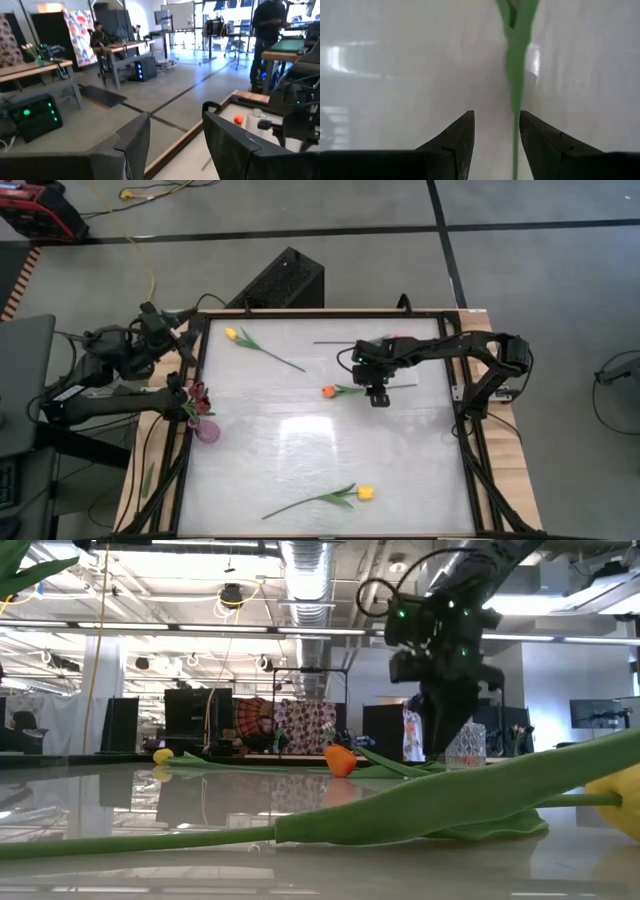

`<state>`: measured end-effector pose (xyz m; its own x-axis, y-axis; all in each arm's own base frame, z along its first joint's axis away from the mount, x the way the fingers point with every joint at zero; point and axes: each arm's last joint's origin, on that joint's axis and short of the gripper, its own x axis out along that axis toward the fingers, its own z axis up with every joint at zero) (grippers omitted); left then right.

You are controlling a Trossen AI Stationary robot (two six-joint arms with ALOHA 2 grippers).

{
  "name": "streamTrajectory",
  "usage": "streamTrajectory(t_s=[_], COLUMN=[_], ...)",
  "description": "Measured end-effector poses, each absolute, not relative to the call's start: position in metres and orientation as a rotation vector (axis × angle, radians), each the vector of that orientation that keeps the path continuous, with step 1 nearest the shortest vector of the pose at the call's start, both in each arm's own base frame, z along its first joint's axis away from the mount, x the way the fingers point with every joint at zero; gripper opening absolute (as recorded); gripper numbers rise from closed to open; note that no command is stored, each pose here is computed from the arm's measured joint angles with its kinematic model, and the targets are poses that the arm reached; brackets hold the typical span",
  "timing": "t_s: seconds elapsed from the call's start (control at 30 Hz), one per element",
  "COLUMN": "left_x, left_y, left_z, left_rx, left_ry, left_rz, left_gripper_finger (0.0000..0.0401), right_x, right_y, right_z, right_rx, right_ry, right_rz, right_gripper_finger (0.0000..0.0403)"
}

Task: Sort flowers into vase by color
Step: Put the bottom orange tulip into the transparent vase

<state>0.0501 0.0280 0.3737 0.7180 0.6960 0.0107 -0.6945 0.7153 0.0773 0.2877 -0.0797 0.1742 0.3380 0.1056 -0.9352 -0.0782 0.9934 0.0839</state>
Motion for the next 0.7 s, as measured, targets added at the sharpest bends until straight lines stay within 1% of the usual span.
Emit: streamTrajectory(t_s=[0.07,0.2,0.27,0.37,0.57,0.7], left_x=[0.051,0.057,0.060,0.064,0.067,0.070], left_y=[0.029,0.032,0.034,0.035,0.040,0.042], left_z=[0.367,0.351,0.347,0.338,0.327,0.321], left_rx=[0.068,0.091,0.111,0.157,0.170,0.175], left_ry=[0.026,0.043,0.023,0.047,0.078,0.105], left_rz=[0.780,0.874,0.902,0.916,1.002,0.990], left_gripper_finger=[0.0174,0.0174,0.0174,0.0174,0.0174,0.0174], right_x=[0.283,0.277,0.275,0.274,0.275,0.278], right_y=[-0.083,-0.089,-0.090,-0.090,-0.088,-0.087], right_z=[0.167,0.157,0.154,0.148,0.135,0.125], right_rx=[0.013,0.017,0.020,0.010,0.012,0.021], right_ry=[1.238,1.244,1.238,1.212,1.202,1.225], right_rz=[0.078,0.016,0.009,0.006,0.007,0.013], right_gripper_finger=[0.0181,0.0181,0.0181,0.0181,0.0180,0.0165])
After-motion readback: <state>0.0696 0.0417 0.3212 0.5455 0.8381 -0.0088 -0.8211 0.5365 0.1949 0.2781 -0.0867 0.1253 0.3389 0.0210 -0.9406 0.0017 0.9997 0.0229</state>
